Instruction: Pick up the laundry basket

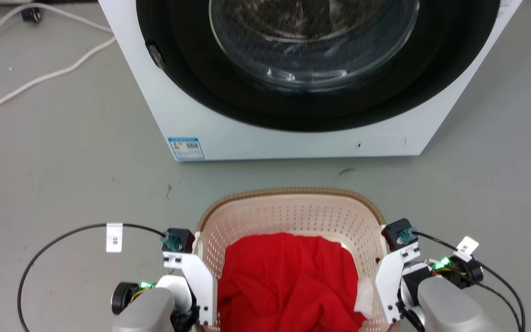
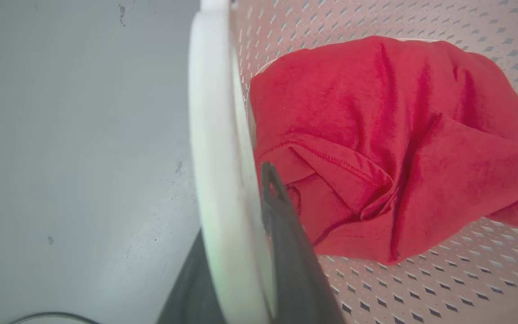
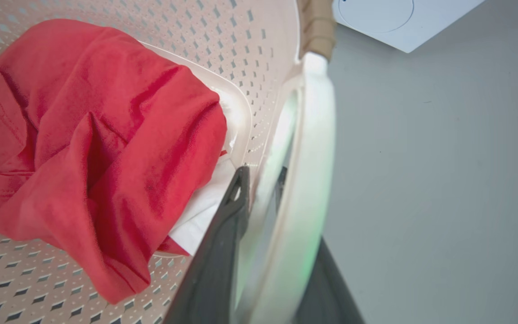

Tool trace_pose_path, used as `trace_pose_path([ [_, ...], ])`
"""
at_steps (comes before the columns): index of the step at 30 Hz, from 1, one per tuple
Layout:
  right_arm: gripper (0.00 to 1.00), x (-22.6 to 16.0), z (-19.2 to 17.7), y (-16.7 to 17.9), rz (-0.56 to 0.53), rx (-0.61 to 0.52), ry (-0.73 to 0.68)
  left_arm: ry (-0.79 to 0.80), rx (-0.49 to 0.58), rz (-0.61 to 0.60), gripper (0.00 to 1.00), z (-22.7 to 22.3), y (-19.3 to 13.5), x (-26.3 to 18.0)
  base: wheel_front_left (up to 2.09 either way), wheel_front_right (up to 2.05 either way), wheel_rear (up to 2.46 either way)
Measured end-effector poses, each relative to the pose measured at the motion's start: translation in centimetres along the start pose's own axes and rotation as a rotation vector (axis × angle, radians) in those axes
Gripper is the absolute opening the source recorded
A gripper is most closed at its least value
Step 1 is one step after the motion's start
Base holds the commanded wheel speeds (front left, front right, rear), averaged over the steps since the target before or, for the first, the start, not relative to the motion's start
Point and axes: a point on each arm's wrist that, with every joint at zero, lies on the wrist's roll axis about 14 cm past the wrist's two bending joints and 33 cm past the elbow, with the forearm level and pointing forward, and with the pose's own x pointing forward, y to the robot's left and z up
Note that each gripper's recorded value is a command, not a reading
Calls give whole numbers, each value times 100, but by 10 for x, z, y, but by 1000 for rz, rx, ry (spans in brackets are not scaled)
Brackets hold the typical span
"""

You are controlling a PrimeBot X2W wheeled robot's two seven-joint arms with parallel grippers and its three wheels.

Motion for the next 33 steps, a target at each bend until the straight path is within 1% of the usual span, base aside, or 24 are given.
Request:
trace_pose_path([
  [13,0,-34,3,10,-10,-4,-19,-16,2,-10,0,-4,-11,-32,0,0,0],
  [24,0,-47,-8,13,-13,7,-4,18,5,-21,0,-17,-17,-40,0,0,0],
  [33,0,-53,-11,13,-17,22,-8,24,3,-26,0,-18,-20,-45,0,0,0],
])
